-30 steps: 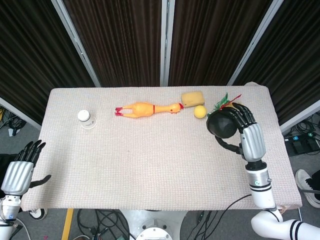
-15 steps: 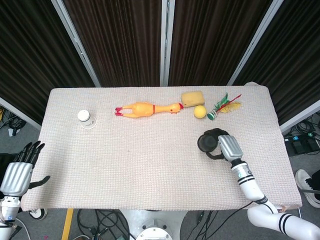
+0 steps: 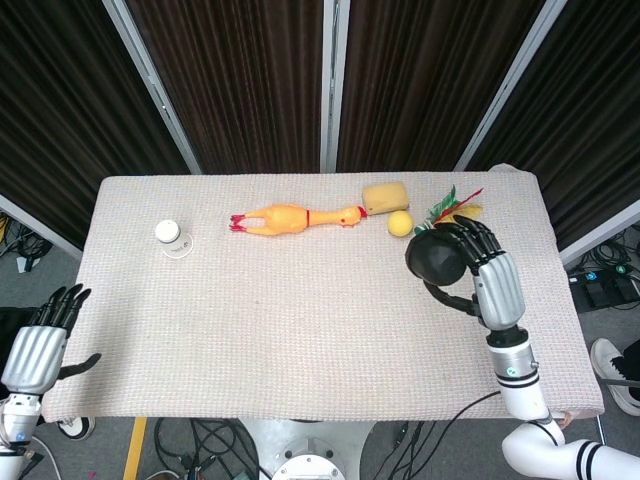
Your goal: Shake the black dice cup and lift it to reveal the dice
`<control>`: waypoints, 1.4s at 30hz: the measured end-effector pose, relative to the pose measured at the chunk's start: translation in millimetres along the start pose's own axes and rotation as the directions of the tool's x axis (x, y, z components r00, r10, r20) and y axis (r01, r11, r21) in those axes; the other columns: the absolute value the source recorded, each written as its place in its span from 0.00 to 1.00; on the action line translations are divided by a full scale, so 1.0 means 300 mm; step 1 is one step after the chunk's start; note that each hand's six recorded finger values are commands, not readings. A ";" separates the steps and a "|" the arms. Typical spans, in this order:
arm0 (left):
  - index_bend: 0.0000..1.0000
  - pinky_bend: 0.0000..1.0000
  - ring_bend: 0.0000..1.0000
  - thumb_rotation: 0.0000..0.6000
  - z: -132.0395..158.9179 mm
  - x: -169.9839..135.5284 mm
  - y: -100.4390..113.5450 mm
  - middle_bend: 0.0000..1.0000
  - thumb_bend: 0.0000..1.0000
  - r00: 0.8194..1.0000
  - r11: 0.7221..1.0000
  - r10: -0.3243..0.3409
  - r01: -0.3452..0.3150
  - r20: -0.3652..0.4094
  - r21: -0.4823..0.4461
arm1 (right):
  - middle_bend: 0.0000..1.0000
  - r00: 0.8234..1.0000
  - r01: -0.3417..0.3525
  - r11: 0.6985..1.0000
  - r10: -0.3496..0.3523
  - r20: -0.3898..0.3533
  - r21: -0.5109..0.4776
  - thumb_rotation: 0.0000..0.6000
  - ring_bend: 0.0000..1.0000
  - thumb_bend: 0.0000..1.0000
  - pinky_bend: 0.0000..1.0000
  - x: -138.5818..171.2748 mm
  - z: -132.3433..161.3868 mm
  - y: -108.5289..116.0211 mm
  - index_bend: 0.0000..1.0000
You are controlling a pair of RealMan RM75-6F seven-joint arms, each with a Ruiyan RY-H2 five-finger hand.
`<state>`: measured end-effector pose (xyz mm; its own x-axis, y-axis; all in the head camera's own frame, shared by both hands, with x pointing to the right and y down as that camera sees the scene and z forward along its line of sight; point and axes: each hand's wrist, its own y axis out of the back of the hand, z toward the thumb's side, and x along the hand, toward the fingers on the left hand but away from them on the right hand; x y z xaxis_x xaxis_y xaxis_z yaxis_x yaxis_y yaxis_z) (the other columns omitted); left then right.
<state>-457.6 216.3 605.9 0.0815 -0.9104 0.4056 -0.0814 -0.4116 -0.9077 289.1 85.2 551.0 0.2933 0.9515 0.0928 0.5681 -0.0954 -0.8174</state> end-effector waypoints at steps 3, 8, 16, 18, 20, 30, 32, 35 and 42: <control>0.04 0.18 0.00 1.00 -0.002 -0.002 -0.002 0.03 0.13 1.000 1.000 -0.002 0.002 -0.002 -0.003 | 0.48 0.999 0.013 0.999 -0.014 0.033 0.045 1.00 0.15 0.19 0.04 0.005 -0.042 -0.005 0.39; 0.04 0.18 0.00 1.00 -0.007 -0.009 0.000 0.03 0.13 1.000 1.000 0.003 -0.003 -0.006 -0.006 | 0.48 0.972 -0.196 0.967 0.170 0.162 0.164 1.00 0.15 0.20 0.01 0.030 -0.193 -0.172 0.39; 0.04 0.18 0.00 1.00 -0.009 -0.012 -0.001 0.03 0.13 1.000 1.000 0.002 -0.002 -0.004 -0.009 | 0.48 0.826 -0.531 0.827 0.458 0.328 0.185 1.00 0.15 0.20 0.01 0.115 -0.349 -0.426 0.39; 0.04 0.18 0.00 1.00 -0.012 -0.014 -0.001 0.03 0.13 1.000 1.000 0.003 -0.003 -0.005 -0.009 | 0.48 0.823 -0.538 0.822 0.466 0.325 0.185 1.00 0.15 0.20 0.01 0.112 -0.339 -0.442 0.39; 0.04 0.18 0.00 1.00 -0.016 -0.015 -0.002 0.03 0.13 1.000 1.000 0.001 -0.002 -0.008 -0.009 | 0.48 0.823 -0.544 0.823 0.484 0.297 0.167 1.00 0.15 0.20 0.01 0.115 -0.301 -0.456 0.39; 0.04 0.18 0.00 1.00 -0.010 -0.013 -0.015 0.03 0.13 1.000 1.000 -0.006 0.006 0.005 -0.012 | 0.48 0.860 -0.511 0.833 0.490 0.143 0.214 1.00 0.15 0.19 0.00 0.108 -0.135 -0.429 0.39; 0.04 0.18 0.00 1.00 -0.014 -0.016 -0.013 0.03 0.13 1.000 1.000 -0.004 0.004 0.001 -0.014 | 0.48 0.874 -0.482 0.838 0.438 0.212 0.255 1.00 0.15 0.19 0.00 0.092 -0.218 -0.381 0.39; 0.04 0.18 0.00 1.00 -0.021 -0.020 -0.012 0.03 0.13 1.000 1.000 -0.004 0.004 -0.007 -0.015 | 0.48 0.877 -0.450 0.840 0.353 0.325 0.303 1.00 0.15 0.19 0.00 0.086 -0.353 -0.307 0.39; 0.04 0.18 0.00 1.00 -0.024 -0.022 -0.014 0.03 0.13 1.000 1.000 -0.010 0.010 -0.010 -0.008 | 0.48 0.864 -0.482 0.844 0.413 0.287 0.236 1.00 0.15 0.19 0.00 0.111 -0.293 -0.394 0.39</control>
<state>-464.8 223.8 607.7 0.0720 -0.9065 0.4159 -0.0887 -0.4212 -0.9026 299.2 102.5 700.7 0.2679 0.8667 -0.4207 0.1568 -0.4701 -0.8686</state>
